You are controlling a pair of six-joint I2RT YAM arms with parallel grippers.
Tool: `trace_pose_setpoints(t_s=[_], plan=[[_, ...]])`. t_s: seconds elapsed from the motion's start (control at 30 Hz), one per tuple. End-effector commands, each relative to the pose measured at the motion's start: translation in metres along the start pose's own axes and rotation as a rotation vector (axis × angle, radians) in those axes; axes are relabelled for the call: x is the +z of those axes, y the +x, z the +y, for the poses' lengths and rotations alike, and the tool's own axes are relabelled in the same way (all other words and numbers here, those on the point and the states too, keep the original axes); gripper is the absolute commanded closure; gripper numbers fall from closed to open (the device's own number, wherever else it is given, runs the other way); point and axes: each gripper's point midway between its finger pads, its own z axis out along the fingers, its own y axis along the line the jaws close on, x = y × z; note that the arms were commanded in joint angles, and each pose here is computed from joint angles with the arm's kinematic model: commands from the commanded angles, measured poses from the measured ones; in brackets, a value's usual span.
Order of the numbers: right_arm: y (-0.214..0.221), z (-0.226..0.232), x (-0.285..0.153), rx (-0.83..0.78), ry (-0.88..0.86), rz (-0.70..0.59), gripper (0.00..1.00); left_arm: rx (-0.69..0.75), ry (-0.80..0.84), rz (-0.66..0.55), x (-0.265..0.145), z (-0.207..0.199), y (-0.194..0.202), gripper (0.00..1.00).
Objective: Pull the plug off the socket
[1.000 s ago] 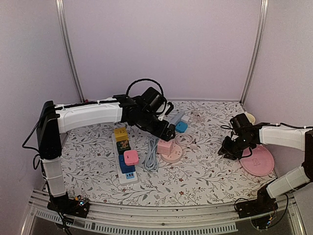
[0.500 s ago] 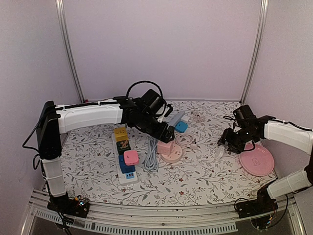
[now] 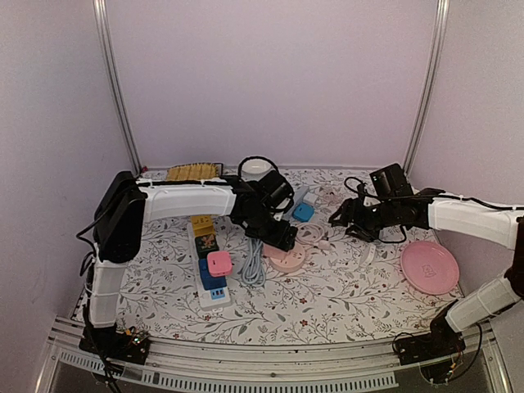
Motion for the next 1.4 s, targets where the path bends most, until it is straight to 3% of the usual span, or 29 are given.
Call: trace_pose_setpoints(t_s=[0.0, 0.13, 0.3, 0.4, 0.53, 0.8, 1.03, 1.2, 1.37], plan=[[0.002, 0.026, 0.023, -0.014, -0.155, 0.049, 0.33, -0.047, -0.042, 0.005, 0.003, 0.001, -0.013, 0.11], [0.013, 0.037, 0.042, -0.002, -0.245, 0.134, 0.49, -0.087, -0.049, 0.011, 0.007, -0.002, -0.019, 0.20], [0.027, 0.040, 0.062, 0.007, -0.300, 0.230, 0.87, -0.133, -0.056, 0.020, 0.008, -0.013, -0.020, 0.34], [0.034, 0.040, 0.071, -0.008, -0.314, 0.281, 0.94, -0.159, -0.056, 0.024, 0.008, -0.024, -0.017, 0.41], [0.042, 0.033, 0.080, -0.032, -0.314, 0.318, 0.96, -0.172, -0.080, 0.028, 0.005, -0.036, -0.011, 0.27], [0.050, 0.031, 0.088, -0.061, -0.329, 0.367, 0.96, -0.237, -0.150, 0.042, 0.002, -0.037, 0.001, 0.26], [0.060, 0.014, 0.095, -0.064, -0.285, 0.378, 0.97, -0.272, -0.169, 0.079, 0.006, -0.045, 0.016, 0.14], [0.068, 0.006, 0.091, -0.061, -0.276, 0.386, 0.97, -0.314, -0.160, 0.076, 0.002, -0.058, 0.022, 0.15], [0.069, 0.004, 0.084, -0.073, -0.272, 0.375, 0.97, -0.341, -0.178, 0.076, 0.006, -0.060, 0.028, 0.25]])
